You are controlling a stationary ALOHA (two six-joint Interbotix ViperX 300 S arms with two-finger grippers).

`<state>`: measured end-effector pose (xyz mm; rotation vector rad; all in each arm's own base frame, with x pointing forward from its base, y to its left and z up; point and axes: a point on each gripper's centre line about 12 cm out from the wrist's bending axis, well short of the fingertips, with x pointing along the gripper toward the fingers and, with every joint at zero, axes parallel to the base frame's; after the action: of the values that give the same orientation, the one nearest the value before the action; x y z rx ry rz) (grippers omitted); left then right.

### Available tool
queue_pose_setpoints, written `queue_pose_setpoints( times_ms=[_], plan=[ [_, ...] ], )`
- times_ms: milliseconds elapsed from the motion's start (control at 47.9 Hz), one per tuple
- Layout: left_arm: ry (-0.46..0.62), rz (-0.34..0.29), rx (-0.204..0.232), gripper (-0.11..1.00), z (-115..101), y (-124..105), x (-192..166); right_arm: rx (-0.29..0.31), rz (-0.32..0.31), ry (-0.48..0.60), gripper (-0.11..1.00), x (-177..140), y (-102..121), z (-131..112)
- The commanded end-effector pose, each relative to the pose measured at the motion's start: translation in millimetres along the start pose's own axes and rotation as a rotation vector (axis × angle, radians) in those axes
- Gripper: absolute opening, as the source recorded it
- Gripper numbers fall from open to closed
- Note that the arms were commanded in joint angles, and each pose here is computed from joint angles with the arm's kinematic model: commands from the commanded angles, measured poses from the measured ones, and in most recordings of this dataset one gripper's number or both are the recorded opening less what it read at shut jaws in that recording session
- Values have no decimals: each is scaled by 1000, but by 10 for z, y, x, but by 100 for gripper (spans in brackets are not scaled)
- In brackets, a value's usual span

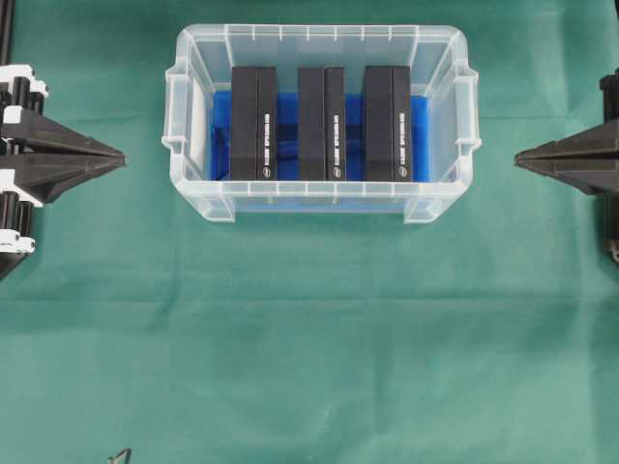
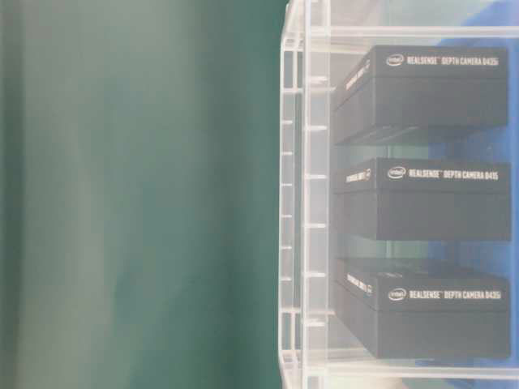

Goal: Take the box out of the case with the left arm.

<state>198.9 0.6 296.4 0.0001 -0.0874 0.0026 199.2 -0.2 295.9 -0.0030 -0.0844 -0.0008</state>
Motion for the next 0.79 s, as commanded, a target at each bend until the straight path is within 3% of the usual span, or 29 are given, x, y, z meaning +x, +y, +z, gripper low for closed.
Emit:
queue_pose_setpoints(
  times_ms=[0, 292, 564, 772],
  plan=[
    [-22, -12, 32, 0, 84, -17, 31, 9, -1, -9, 0, 28, -2, 51],
    [-28, -11, 23, 0, 182, -16, 52, 20, -3, 57, 0, 68, -5, 133],
    [-3, -15, -27, 0, 619, -28, 123, 124, -4, 55, 0, 131, -3, 668],
    [45, -6, -47, 0, 1109, -19, 162, 149, -2, 17, 0, 133, -5, 1250]
  ],
)
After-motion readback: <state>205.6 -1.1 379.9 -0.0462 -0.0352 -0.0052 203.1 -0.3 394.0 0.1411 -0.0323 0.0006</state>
